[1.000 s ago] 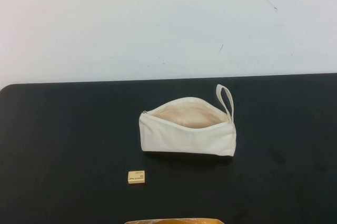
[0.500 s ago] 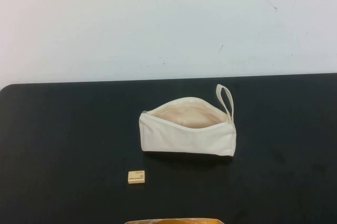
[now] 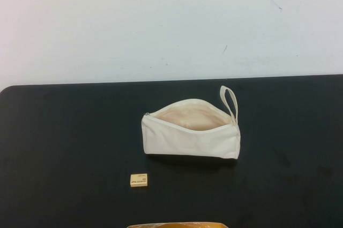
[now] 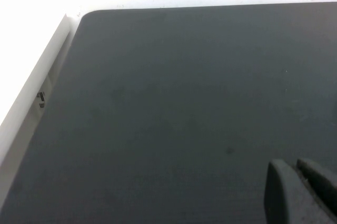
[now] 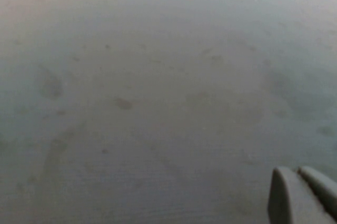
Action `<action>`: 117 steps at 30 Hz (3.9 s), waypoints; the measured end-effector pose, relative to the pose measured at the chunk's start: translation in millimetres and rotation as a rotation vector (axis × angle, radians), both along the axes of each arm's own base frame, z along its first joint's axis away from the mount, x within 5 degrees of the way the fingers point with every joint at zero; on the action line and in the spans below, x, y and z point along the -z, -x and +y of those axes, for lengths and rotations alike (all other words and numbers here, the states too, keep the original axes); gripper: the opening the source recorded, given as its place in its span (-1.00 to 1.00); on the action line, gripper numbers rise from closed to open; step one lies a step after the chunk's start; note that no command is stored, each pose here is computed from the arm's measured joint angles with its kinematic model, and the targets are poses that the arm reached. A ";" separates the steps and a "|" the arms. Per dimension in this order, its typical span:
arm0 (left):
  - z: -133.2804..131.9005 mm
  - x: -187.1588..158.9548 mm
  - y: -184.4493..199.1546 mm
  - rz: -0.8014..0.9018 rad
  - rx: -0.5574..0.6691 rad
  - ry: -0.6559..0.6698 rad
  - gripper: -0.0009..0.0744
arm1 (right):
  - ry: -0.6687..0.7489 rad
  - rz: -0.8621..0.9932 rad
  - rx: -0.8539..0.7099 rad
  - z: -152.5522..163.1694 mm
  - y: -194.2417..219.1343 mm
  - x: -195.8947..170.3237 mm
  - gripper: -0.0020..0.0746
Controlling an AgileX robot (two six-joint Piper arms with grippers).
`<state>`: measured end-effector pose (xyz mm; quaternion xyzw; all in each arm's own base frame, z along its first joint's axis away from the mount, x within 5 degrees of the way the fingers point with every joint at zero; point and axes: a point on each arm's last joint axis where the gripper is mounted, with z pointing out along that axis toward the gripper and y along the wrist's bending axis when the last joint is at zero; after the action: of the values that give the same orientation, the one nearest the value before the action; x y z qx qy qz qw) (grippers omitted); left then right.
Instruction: Put eraser into pencil case
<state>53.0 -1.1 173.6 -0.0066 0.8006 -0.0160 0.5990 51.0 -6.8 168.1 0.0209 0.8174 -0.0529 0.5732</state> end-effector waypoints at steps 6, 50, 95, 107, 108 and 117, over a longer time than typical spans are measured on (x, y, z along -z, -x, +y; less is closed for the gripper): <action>0.0 0.0 0.0 0.000 0.000 0.000 -0.98 | 0.000 0.000 0.000 0.0 0.0 0.0 -0.95; 3.3 -0.1 0.0 -0.001 -0.007 -0.101 -0.98 | 0.000 0.000 0.000 0.0 0.0 0.0 -0.95; -19.5 -134.3 -82.8 0.477 0.191 0.073 -0.98 | 0.000 0.000 0.000 0.0 0.0 0.0 -0.95; -87.0 -102.9 -181.2 0.787 0.379 -0.206 -0.98 | 0.000 0.000 0.000 0.0 0.0 0.0 -0.95; -93.2 -98.3 -186.9 0.805 0.373 -0.217 -0.98 | 0.000 0.000 0.000 0.0 0.0 0.0 -0.95; -141.4 -58.0 -228.5 0.912 0.386 -0.227 -0.31 | 0.000 0.000 0.000 0.0 0.0 0.0 -0.95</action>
<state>281.6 -142.6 231.5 0.2002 0.9640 -0.0349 0.1717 51.0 -6.8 168.1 0.0209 0.8174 -0.0529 0.5732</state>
